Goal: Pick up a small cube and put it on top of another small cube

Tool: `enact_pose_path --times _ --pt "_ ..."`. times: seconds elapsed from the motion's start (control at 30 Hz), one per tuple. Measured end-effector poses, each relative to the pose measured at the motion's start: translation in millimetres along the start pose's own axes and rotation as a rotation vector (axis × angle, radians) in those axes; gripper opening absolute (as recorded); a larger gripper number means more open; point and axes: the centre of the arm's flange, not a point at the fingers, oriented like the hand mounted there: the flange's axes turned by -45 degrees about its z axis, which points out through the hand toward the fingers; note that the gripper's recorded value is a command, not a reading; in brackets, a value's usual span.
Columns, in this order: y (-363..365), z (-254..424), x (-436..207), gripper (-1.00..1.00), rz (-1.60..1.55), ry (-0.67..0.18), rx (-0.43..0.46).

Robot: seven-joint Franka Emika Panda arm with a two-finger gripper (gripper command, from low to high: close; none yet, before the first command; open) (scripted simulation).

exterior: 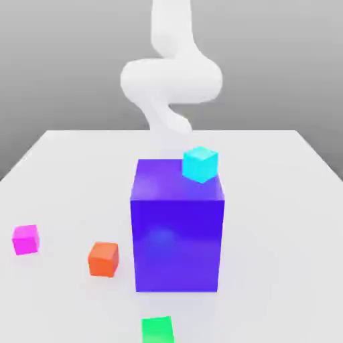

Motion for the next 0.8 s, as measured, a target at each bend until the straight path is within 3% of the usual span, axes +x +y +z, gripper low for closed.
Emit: enact_pose_path --times 0.33,0.6,0.8 --pt "175.4 186.5 -90.8 0.0 0.478 -0.278 -0.201" --pt "304.3 257.2 -254.0 0.0 0.903 -0.469 -0.378" --pt "342.8 283.4 -377.0 0.0 1.137 -0.587 -0.479"
